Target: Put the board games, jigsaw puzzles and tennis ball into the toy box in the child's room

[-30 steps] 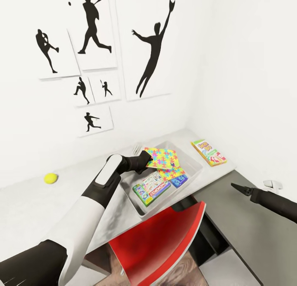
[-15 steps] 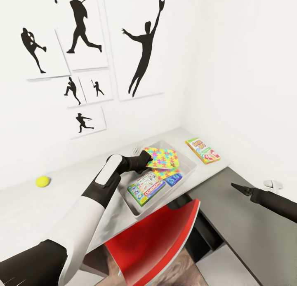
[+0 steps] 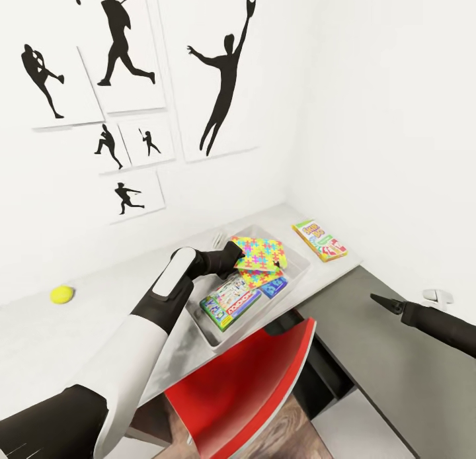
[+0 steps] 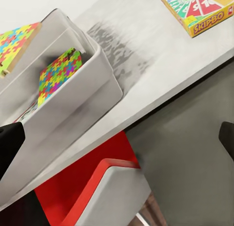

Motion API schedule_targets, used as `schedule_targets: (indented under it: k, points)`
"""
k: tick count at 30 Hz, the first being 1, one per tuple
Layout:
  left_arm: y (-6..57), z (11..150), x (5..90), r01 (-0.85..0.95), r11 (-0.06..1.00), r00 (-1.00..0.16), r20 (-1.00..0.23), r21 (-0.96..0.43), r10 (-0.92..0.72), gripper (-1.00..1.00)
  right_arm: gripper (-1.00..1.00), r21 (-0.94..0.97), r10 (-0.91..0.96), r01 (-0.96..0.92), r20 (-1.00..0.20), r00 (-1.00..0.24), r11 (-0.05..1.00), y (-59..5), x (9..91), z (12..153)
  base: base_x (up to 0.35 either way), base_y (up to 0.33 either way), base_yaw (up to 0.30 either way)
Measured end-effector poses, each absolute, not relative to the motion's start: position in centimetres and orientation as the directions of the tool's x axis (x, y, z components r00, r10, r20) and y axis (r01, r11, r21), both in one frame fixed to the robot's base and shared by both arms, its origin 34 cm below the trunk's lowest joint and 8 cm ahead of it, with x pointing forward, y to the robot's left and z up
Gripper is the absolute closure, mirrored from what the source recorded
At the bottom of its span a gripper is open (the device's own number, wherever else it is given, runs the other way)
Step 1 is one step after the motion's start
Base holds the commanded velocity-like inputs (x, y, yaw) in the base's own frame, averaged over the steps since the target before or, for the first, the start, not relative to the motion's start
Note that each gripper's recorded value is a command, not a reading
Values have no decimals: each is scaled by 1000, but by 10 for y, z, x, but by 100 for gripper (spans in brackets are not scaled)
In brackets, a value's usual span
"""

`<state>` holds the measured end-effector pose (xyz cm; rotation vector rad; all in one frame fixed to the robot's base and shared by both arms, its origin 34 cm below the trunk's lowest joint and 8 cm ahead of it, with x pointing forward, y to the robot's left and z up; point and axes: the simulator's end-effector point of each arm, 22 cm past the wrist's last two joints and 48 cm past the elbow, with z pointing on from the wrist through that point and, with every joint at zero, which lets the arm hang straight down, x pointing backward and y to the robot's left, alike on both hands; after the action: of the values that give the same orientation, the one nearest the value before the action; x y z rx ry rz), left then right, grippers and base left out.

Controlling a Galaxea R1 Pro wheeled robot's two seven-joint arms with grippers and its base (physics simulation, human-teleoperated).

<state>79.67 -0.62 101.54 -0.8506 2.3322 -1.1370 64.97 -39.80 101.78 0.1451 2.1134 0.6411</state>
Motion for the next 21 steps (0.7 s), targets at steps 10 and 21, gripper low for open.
schedule_targets:
  k: [10, 21]
  points:
    - [-6, 1016, 797, -344, 480, -729, -92, -807, -678, 100, -100, 495, 332, -132, -734, -592, 859, -398, 650, 1018, 0, 0, -5]
    - [-5, 1010, 797, -353, 479, -729, -85, -804, -680, 100, -100, 496, 332, -128, -730, -598, 859, -398, 650, 1014, 0, 0, -1]
